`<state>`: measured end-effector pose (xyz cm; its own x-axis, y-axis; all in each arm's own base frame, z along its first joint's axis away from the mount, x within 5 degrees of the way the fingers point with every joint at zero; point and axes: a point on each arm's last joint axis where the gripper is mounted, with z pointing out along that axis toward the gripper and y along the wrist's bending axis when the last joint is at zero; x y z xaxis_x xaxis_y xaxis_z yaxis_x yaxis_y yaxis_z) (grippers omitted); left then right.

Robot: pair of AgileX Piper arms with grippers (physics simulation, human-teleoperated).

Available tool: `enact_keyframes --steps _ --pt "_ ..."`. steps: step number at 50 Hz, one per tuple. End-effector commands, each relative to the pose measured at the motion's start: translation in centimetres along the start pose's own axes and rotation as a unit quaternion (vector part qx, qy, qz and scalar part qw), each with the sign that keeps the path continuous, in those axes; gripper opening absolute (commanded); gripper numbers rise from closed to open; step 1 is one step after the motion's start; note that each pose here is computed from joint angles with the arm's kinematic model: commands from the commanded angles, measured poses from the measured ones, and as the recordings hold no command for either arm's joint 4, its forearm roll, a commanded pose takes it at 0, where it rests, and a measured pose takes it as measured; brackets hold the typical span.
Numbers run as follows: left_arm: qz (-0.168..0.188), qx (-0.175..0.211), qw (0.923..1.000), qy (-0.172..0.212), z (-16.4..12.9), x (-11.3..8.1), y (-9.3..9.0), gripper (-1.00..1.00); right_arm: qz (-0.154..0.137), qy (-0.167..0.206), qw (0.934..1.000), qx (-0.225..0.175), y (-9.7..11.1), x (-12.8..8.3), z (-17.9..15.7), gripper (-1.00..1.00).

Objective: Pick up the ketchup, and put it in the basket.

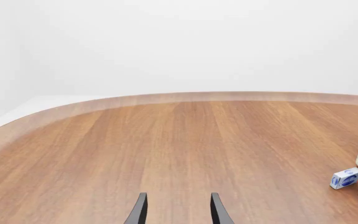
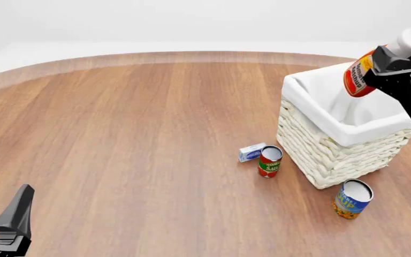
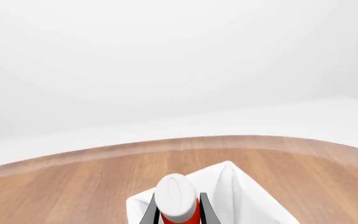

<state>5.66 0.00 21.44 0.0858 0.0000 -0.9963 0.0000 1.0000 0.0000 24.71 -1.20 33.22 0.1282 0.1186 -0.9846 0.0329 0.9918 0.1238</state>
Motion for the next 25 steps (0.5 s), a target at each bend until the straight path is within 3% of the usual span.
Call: enact_keyframes --steps 1,25 --pt "0.000 0.000 1.0000 0.000 0.00 0.00 0.00 1.00 -0.001 0.013 0.9999 0.008 -0.35 0.17 0.15 -1.00" --pt "0.000 0.000 1.0000 0.000 0.00 0.00 0.00 1.00 -0.011 0.030 0.9995 -0.003 0.24 0.59 -0.45 -1.00"
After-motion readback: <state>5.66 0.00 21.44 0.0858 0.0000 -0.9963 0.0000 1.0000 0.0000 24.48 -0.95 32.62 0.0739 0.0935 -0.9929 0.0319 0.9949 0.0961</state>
